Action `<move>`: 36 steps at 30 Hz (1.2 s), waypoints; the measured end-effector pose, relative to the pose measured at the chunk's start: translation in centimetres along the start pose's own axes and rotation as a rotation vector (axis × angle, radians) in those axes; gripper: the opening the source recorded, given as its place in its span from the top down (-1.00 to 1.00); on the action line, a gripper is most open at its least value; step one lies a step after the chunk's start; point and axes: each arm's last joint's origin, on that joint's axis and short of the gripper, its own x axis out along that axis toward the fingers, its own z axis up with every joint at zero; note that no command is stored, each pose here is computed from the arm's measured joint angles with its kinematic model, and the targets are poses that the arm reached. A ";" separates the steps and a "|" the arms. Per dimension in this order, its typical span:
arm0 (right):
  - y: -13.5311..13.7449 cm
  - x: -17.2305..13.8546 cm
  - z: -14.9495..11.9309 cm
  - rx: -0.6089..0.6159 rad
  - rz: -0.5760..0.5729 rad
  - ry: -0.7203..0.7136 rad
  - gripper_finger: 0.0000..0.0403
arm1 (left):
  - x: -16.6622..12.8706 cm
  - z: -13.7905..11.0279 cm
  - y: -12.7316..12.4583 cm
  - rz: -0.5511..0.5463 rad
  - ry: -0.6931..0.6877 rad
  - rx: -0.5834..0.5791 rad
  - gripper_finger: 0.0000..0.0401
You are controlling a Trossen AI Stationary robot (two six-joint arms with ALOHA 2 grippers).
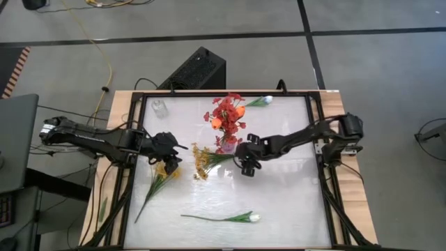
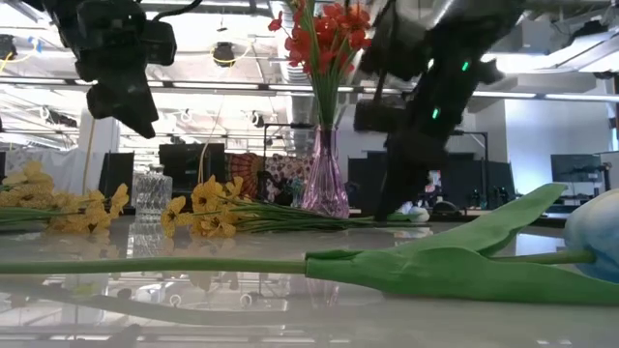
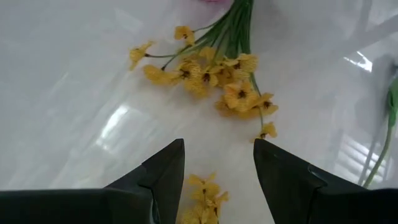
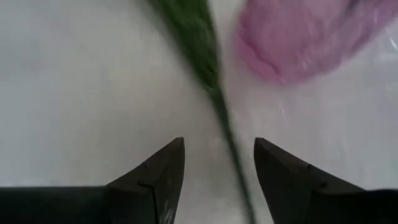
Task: Sort flowers into vase by color
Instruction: Put the right yellow flower into the transparent vase
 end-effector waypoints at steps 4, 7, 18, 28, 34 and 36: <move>-1.2 1.8 -0.3 0.035 -0.018 0.044 -0.06 | -0.1 -0.2 -0.2 -0.014 0.003 -0.022 0.10; -1.1 2.0 -0.5 0.029 0.018 0.067 0.11 | -0.2 -0.4 -0.5 -0.031 0.008 -0.025 0.10; 3.6 -3.8 -0.5 -0.017 0.304 0.016 0.84 | -0.8 -1.5 -1.7 -0.053 -0.011 0.050 0.10; 3.1 -15.5 2.4 0.047 0.527 -0.496 0.87 | -0.8 -0.9 -1.5 0.000 -0.088 0.201 0.10; 1.9 -20.5 4.2 0.068 0.546 -0.910 0.87 | -1.3 1.1 -3.2 -0.190 -0.287 0.365 0.10; 1.4 -21.0 4.9 0.103 0.529 -1.007 0.87 | -1.9 2.1 -4.1 -0.256 -0.411 0.414 0.10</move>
